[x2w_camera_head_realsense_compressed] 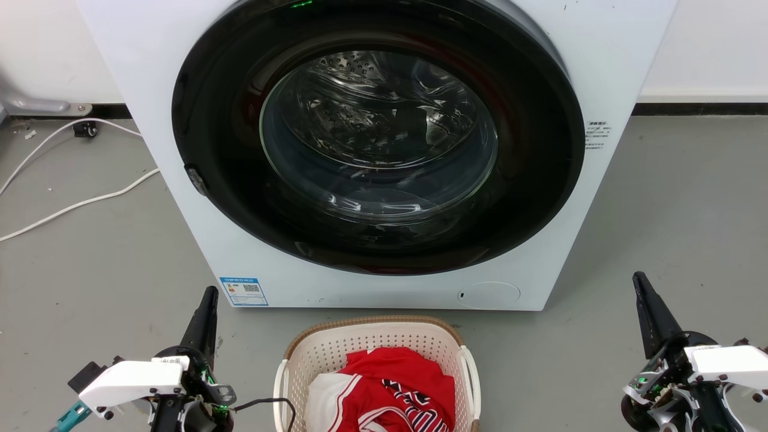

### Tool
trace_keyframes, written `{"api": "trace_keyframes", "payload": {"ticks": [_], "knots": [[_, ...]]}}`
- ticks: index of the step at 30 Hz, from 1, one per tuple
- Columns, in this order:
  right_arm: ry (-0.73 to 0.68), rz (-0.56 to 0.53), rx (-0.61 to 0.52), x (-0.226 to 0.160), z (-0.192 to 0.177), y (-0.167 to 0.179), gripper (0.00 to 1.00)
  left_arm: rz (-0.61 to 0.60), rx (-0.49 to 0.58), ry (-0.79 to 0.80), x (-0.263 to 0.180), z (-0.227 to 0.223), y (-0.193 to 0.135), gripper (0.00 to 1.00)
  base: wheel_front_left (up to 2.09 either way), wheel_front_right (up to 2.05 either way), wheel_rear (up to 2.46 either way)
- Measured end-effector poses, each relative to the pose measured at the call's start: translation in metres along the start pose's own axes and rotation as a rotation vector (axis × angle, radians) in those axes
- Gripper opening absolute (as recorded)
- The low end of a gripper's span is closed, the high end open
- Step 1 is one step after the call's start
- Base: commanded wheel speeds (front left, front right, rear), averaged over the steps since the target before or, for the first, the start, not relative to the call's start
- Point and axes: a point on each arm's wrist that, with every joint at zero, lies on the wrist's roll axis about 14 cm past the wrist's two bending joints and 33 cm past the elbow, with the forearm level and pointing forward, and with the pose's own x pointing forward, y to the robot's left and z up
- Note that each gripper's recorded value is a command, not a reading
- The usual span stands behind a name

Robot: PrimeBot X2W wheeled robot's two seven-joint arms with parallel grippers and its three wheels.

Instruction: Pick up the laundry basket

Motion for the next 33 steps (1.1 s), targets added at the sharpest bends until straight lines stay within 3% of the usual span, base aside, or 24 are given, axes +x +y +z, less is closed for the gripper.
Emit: {"api": "trace_keyframes", "payload": {"ticks": [4, 5, 6, 7, 15, 33], "knots": [[0.0, 0.0, 0.0, 0.0, 0.0, 0.0, 0.0, 0.0, 0.0, 0.0, 0.0, 0.0, 0.0, 0.0, 0.0, 0.0, 0.0], [0.0, 0.0, 0.0, 0.0, 0.0, 0.0, 1.0, 0.0, 0.0, 0.0, 0.0, 0.0, 0.0, 1.0, 0.0, 0.0, 0.0], [0.0, -0.01, 0.001, -0.001, 0.0, -0.003, 0.0, 0.01, -0.001, 0.0, -0.001, 0.0, 0.003, 0.0, 0.0, 0.0, 0.0], [0.0, -0.026, 0.002, -0.003, 0.0, -0.009, 1.0, 0.026, -0.003, 0.0, -0.003, -0.001, 0.009, 1.0, 0.0, 0.0, 0.0], [-0.033, -0.068, -0.053, -0.01, 0.006, -0.022, 1.0, 0.059, 0.037, -0.024, -0.009, 0.002, 0.019, 1.0, 0.0, 0.0, 0.0], [-0.052, -0.024, -0.465, -0.011, 0.008, -0.003, 1.0, 0.027, 0.414, -0.043, -0.005, 0.002, 0.002, 1.0, 0.0, 0.0, 0.0]]}}
